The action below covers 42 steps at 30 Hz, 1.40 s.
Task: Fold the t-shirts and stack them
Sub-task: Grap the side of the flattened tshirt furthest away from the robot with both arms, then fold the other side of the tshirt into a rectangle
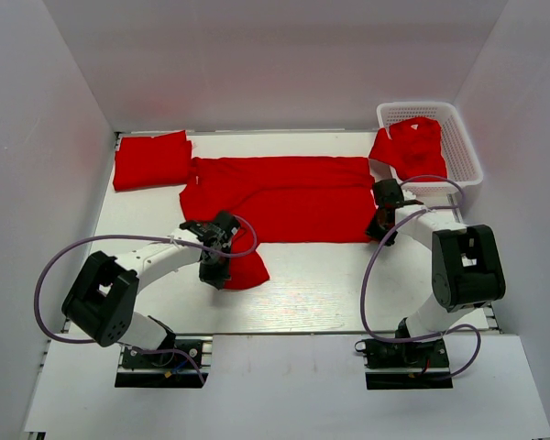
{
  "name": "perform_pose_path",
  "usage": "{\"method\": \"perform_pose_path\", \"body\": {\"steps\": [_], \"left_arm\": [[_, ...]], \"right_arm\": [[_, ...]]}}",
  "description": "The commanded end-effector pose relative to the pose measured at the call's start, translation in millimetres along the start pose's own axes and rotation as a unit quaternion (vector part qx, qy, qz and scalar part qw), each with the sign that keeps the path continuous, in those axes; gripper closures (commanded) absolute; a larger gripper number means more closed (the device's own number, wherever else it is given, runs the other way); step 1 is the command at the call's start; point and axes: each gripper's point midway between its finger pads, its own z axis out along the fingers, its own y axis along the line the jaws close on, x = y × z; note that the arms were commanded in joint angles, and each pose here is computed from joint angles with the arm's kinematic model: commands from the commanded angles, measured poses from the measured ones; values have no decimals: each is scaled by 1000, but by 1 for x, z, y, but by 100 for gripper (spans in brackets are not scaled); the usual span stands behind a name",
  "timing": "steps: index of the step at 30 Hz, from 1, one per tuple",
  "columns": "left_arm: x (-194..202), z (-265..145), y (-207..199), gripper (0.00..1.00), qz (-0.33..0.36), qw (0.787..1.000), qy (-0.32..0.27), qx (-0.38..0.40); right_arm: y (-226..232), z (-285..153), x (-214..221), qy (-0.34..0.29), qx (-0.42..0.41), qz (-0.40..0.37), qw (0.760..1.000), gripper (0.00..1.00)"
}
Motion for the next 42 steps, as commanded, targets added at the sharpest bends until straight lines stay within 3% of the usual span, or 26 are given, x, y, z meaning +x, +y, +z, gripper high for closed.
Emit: {"method": "perform_pose_path", "body": {"steps": [1,2,5,12,24,30,33,42], "left_arm": [[-14,-14,-4,100,-2,999,-31,8],[-16,-16,-8,100,-2,999,-32,15],[-16,-23,-9,100,-2,999,-35,23],[-8,-40,-5,100,8,999,-30,25],[27,-64,-8,100,18,997,13,73],[-48,-92,-27,100,21,992,-90,86],[-107,-102,-18,100,-15,986,-165,17],[-199,-122,-16,100,-33,965,-258,-11]], "right_arm": [[0,4,-1,-6,-3,13,1000,63],[-1,5,1,-3,-1,11,1000,81],[-1,4,3,-3,-2,9,1000,100],[-3,0,3,-12,-10,-12,1000,100],[-44,-48,47,9,-15,-31,999,100],[-24,-58,12,-32,-39,-34,998,100],[-15,-60,-10,-53,-38,-40,997,100],[11,-61,-58,-80,-39,-69,994,100]]}}
